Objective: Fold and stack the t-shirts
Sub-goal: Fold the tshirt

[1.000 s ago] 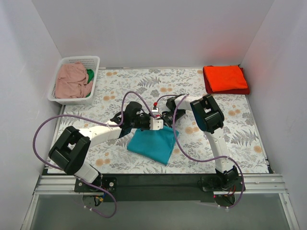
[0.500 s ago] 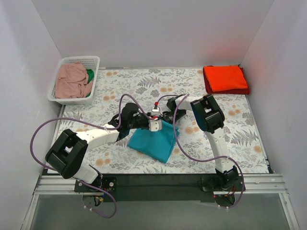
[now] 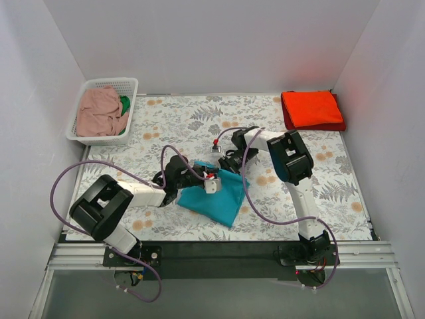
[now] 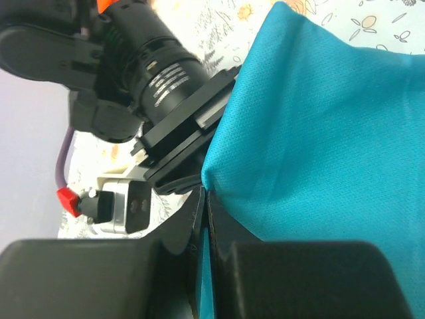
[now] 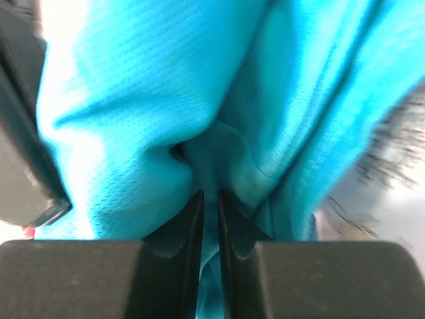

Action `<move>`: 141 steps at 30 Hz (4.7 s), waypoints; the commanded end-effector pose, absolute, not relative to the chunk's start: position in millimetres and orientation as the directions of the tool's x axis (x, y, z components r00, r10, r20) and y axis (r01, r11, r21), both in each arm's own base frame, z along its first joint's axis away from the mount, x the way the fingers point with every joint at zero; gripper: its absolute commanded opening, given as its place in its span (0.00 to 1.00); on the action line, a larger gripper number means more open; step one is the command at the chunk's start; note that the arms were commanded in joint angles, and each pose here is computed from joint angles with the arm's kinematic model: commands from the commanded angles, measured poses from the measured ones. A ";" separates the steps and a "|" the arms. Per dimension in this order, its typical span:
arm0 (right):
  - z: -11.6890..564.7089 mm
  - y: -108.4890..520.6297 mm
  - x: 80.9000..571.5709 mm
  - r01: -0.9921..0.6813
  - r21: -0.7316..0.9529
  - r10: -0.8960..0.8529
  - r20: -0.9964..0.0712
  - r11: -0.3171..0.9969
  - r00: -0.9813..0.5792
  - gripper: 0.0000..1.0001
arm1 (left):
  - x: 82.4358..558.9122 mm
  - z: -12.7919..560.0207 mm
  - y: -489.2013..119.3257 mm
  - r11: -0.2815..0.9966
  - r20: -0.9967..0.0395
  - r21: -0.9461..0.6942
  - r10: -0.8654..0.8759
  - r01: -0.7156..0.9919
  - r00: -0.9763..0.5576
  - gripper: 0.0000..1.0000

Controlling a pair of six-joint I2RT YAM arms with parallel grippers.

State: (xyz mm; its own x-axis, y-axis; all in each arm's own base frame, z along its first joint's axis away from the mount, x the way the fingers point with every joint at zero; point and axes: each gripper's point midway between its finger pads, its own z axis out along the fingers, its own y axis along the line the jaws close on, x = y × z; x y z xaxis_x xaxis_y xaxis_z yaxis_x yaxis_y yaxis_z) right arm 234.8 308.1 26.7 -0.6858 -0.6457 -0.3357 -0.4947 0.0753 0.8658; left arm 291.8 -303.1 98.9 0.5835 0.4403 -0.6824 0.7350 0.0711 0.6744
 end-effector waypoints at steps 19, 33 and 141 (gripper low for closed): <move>91.9 273.9 352.7 -0.795 0.538 -0.624 -0.527 0.282 -0.578 0.49 | 291.1 101.7 -328.9 0.012 -0.580 0.788 0.350 0.615 0.736 0.00; 99.1 225.6 288.7 -0.615 0.737 -0.497 -0.437 0.281 -0.750 0.77 | 320.1 165.8 -276.7 0.329 -0.935 -0.081 0.302 0.941 -0.186 0.66; 33.2 179.9 343.0 -0.762 0.404 -0.716 -0.296 0.507 -0.633 0.01 | 368.0 68.8 -248.1 0.433 -0.590 -0.675 0.168 0.597 -0.790 0.00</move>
